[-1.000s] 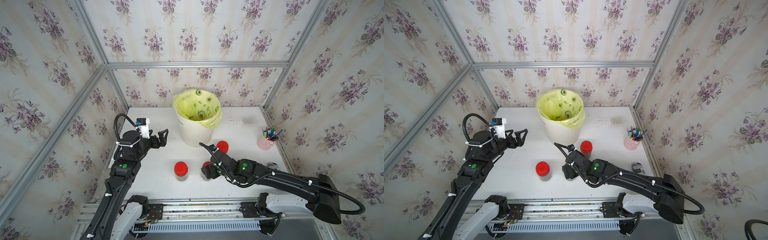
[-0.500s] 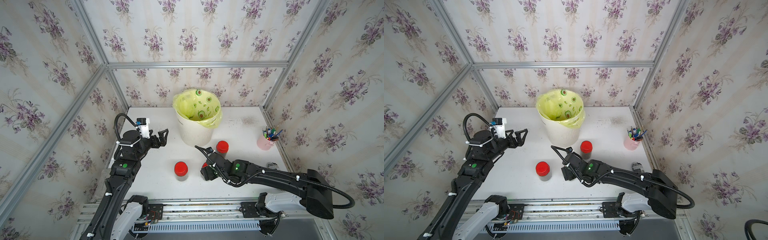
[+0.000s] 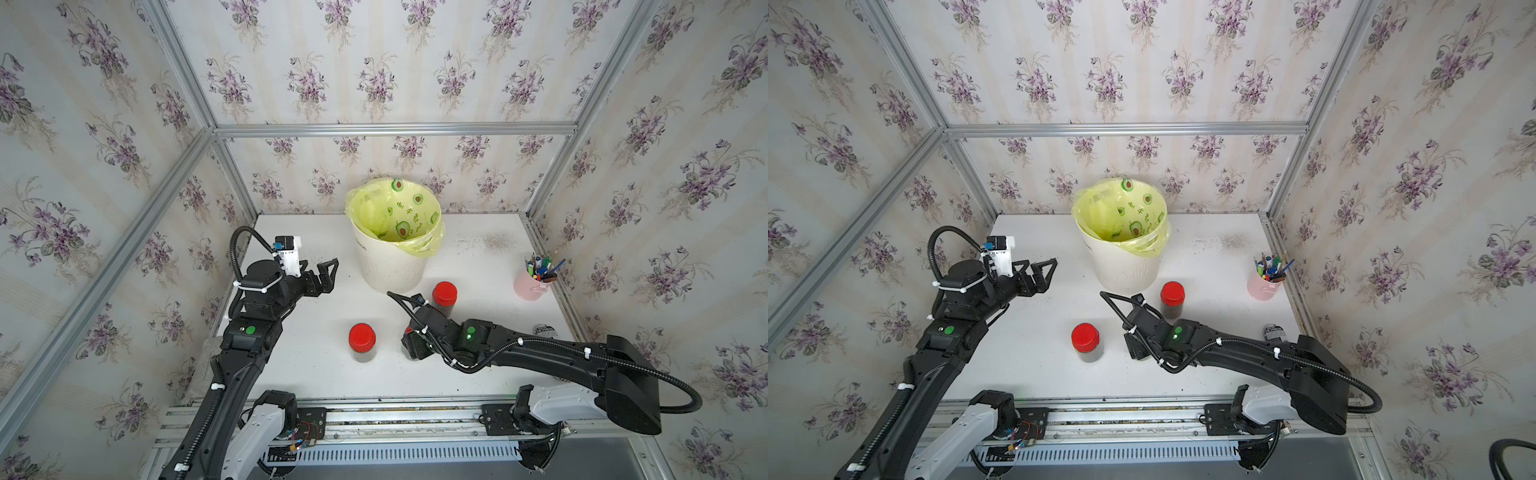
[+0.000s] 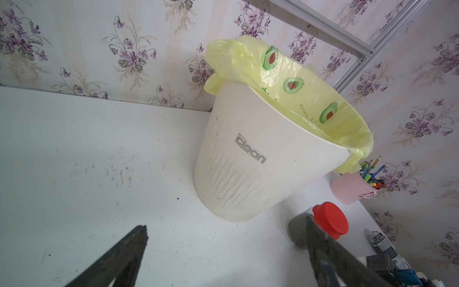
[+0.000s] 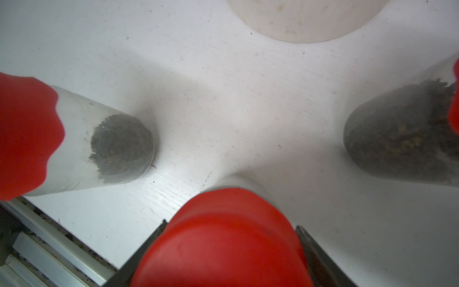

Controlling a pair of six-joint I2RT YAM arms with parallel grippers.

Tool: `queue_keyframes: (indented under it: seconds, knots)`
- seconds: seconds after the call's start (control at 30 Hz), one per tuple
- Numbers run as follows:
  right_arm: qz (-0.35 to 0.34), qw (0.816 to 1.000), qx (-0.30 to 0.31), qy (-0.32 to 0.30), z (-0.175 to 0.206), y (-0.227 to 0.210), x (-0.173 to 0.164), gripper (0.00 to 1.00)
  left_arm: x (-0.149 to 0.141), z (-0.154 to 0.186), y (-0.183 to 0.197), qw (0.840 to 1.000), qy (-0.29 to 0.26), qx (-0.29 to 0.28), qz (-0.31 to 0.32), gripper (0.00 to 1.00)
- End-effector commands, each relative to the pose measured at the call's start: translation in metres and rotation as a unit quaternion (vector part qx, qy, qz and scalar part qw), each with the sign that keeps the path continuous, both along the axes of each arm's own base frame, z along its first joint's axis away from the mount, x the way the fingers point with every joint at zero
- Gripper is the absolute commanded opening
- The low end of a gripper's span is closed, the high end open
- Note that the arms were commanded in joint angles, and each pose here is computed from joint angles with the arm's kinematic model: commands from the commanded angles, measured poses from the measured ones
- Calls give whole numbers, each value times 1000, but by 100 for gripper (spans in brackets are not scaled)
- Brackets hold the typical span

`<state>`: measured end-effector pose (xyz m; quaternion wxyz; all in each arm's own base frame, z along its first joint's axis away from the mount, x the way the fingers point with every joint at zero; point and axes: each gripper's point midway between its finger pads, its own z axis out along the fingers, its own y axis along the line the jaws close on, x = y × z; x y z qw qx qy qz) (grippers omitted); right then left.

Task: Empty moldy tea leaves from jars
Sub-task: Pick up the jar from the center of the board.

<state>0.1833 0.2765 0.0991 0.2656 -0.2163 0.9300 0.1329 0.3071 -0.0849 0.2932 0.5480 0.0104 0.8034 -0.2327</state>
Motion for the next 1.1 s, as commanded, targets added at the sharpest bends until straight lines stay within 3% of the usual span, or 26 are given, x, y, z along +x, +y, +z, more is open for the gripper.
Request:
queue_keyframes:
  seconds: [0.0,0.17,0.4,0.73,0.93,1.07]
  knots:
    - [-13,1000,3,-12,7,0,5,65,1,9,-5,1000,-13,-8,-13,100]
    - [-12,999,-10,-30,18,-3,11,64,1,11,-5,1000,-16,-5,-14,100]
    - [11,997,-15,-81,69,-1,22,60,-19,30,-39,989,-57,5,-139,99]
    - [95,989,68,-86,133,36,27,57,-55,35,-77,949,-127,50,-286,99]
    - [124,983,96,-91,154,47,34,55,-79,14,-99,913,-168,101,-359,99]
    - [154,976,120,-93,171,58,34,54,-76,4,-104,911,-152,100,-371,99]
